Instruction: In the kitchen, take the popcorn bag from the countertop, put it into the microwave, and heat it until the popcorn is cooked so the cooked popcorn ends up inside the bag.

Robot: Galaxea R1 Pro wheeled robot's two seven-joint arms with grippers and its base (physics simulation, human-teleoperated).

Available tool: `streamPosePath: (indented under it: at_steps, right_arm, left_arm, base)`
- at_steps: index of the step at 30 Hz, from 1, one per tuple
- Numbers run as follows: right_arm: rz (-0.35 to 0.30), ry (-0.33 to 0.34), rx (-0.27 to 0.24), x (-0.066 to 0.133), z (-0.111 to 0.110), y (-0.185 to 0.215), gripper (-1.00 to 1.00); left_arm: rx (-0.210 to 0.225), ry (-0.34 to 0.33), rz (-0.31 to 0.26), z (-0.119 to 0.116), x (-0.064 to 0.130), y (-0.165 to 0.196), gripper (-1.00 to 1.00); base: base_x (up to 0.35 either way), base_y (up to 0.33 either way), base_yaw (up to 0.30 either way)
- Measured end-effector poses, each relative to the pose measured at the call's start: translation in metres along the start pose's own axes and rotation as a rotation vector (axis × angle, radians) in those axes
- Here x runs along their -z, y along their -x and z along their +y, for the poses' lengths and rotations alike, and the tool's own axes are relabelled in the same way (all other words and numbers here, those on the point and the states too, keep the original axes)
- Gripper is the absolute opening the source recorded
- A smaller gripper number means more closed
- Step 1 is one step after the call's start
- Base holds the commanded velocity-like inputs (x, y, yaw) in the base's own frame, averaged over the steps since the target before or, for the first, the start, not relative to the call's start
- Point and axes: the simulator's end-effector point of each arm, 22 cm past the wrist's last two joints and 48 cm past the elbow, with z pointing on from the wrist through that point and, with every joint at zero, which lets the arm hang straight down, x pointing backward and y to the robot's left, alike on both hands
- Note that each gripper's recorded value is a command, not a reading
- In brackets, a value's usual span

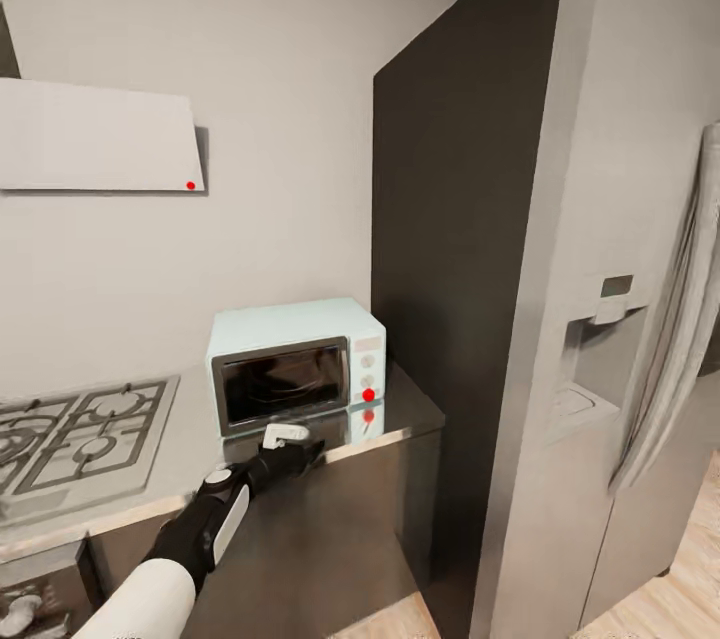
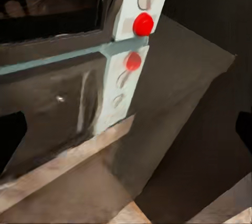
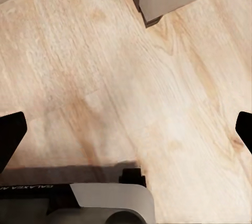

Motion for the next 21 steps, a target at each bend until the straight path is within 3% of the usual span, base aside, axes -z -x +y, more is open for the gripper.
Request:
streamPosePath:
  at_steps: [6,9,12,14,18,19,21]
  right_arm:
    - [-0.002,-0.001,0.0,0.0,0.0,0.001,1.0]
    - [-0.002,-0.001,0.0,0.0,0.0,0.0,1.0]
    - [-0.003,-0.001,0.0,0.0,0.0,0.001,1.0]
    - [-0.002,-0.002,0.0,0.0,0.0,0.0,1.0]
    - [-0.003,-0.001,0.0,0.0,0.0,0.001,1.0]
    - [-0.003,-0.002,0.0,0.0,0.0,0.001,1.0]
    - [-0.004,-0.002,0.0,0.0,0.0,0.001,1.0]
  left_arm:
    - [0.118,0.082,0.303,0.053,0.035,-0.15,1.0]
    - [0.182,0.13,0.476,0.076,0.077,-0.228,1.0]
    - [0.215,0.174,0.557,0.098,0.112,-0.268,1.0]
    - [0.257,0.215,0.689,0.1,0.175,-0.347,1.0]
    - [0.259,0.323,0.836,0.102,0.249,-0.425,1.0]
    - [0.261,0.353,0.892,0.095,0.279,-0.454,1.0]
    - [0.272,0.362,0.955,0.076,0.311,-0.486,1.0]
  base:
    - [-0.343,0.0,0.0]
    - [-0.343,0.0,0.0]
    - [-0.343,0.0,0.0]
    - [-0.342,0.0,0.0]
    - [-0.238,0.0,0.0]
    - [-0.088,0.0,0.0]
    - [-0.042,0.0,0.0]
